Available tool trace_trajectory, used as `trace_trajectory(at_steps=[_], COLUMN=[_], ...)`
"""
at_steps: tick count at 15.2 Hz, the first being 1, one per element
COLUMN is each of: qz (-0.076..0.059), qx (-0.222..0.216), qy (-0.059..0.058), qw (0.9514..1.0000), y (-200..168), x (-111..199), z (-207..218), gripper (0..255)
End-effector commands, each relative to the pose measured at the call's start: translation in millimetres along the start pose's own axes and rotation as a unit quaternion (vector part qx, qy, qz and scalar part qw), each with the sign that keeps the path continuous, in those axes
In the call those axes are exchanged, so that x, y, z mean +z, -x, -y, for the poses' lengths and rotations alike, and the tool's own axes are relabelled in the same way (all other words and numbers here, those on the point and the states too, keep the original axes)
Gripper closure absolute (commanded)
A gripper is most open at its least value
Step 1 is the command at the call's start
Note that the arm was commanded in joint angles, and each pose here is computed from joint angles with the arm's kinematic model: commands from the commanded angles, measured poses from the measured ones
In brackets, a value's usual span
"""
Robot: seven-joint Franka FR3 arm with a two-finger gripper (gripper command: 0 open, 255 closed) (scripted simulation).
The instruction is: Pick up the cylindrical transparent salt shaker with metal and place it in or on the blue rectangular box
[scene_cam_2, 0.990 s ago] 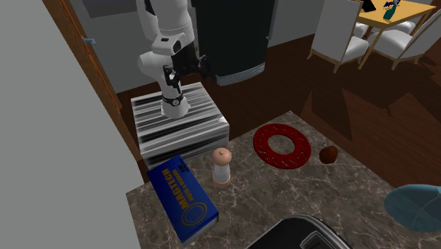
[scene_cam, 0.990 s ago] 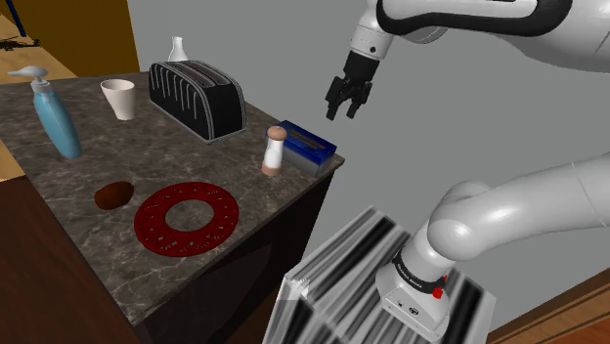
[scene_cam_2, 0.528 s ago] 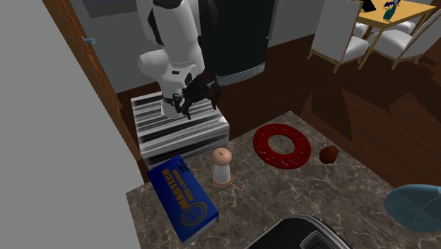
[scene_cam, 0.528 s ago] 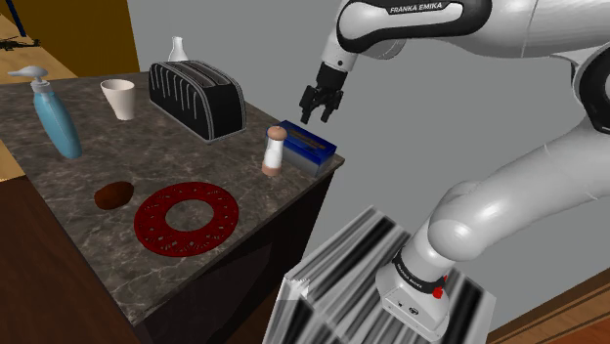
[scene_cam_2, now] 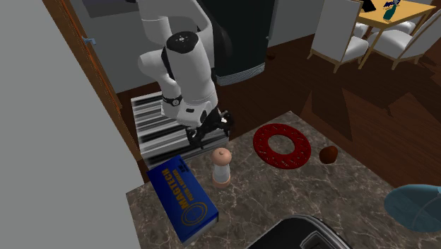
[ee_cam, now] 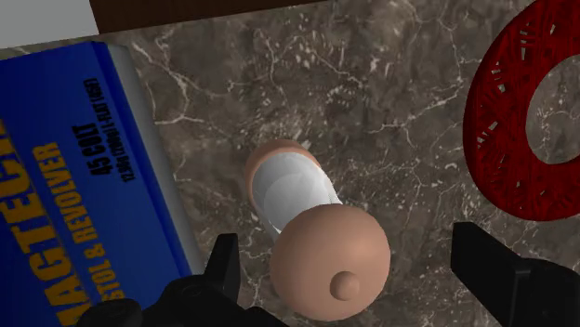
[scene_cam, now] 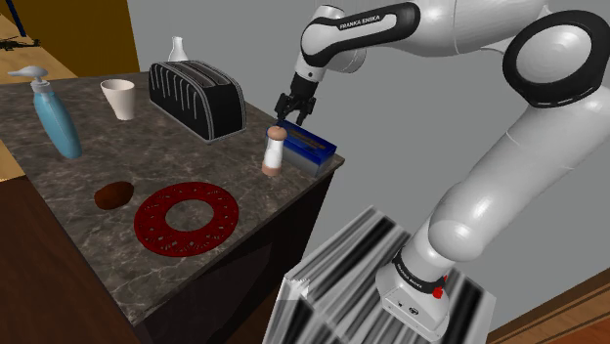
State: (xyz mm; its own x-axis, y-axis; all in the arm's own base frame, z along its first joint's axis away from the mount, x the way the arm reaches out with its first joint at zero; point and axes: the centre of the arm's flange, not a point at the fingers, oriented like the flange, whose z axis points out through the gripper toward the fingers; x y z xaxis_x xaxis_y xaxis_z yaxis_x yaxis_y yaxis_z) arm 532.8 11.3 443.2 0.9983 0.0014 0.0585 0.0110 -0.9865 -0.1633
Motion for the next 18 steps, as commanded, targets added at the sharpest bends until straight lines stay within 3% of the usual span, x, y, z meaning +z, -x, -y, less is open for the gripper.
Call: trace_trajectory(at_steps=[1,9,17,18], qz=[-0.004,-0.004,-0.004,-0.004], qx=[-0.003,-0.003,-0.003,-0.003], qy=[-0.003,-0.003,-0.003,-0.003], qw=[1.0000,1.0000,1.0000,1.0000], y=[-17,-17,-17,-17], x=[13,53,53,53], z=[0,0,0,0], gripper=[0,0,0,255])
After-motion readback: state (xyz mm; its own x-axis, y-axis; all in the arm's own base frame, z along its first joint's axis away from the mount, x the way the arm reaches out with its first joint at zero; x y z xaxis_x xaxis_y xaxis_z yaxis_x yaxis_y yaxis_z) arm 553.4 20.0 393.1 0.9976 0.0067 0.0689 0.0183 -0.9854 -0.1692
